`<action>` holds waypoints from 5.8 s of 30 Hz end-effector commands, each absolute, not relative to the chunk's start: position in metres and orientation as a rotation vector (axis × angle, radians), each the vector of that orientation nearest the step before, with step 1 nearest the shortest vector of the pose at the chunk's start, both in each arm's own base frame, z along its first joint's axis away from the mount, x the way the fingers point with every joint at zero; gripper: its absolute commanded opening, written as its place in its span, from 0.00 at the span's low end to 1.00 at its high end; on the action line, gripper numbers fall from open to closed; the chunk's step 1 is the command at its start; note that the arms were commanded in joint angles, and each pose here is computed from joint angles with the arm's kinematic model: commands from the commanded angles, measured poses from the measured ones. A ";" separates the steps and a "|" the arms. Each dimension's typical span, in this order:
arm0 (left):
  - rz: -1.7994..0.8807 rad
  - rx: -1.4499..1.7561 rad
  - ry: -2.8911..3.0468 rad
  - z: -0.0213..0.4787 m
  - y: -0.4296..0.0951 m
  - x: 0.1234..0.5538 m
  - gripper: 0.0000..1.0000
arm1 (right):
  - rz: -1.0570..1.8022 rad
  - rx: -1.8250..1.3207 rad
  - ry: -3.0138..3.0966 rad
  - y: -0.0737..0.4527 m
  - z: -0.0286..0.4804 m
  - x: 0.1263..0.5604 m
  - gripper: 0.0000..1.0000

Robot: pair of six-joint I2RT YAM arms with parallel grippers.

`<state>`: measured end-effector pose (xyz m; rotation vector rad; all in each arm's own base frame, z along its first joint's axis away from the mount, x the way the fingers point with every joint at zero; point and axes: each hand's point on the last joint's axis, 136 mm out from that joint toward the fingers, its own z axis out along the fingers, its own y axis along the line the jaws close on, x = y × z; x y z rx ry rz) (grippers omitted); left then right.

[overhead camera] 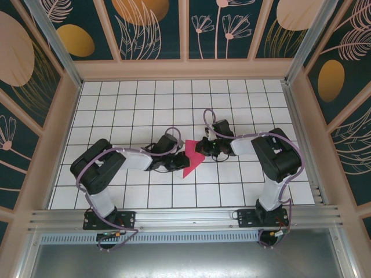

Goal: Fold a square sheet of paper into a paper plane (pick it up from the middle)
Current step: Fourth fold the wing at the center of the table, then turn over the paper at the center of the table.

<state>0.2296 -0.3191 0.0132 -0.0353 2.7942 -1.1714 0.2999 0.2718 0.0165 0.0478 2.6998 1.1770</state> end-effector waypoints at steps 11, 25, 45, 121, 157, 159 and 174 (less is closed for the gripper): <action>-1.094 0.104 3.090 -0.016 -0.285 0.148 0.12 | 1.000 0.159 2.837 0.250 -0.024 0.285 0.06; -1.110 0.182 3.006 0.014 -0.289 0.157 0.12 | 0.992 0.162 2.836 0.250 -0.023 0.285 0.06; -0.719 0.031 2.756 0.031 -0.310 0.272 0.24 | 1.107 0.046 2.685 0.276 0.047 0.313 0.11; -0.665 0.048 2.854 -0.009 -0.307 0.263 0.24 | 1.185 0.361 2.777 0.252 0.022 0.275 0.29; -0.949 -0.153 2.816 -0.010 -0.300 0.260 0.19 | 1.478 0.225 2.641 0.290 0.055 0.290 0.42; -0.950 -0.157 2.816 -0.011 -0.299 0.259 0.19 | 1.483 0.230 2.640 0.290 0.058 0.290 0.42; -0.933 -0.173 2.813 -0.012 -0.296 0.261 0.19 | 1.515 0.405 2.682 0.279 0.056 0.267 0.48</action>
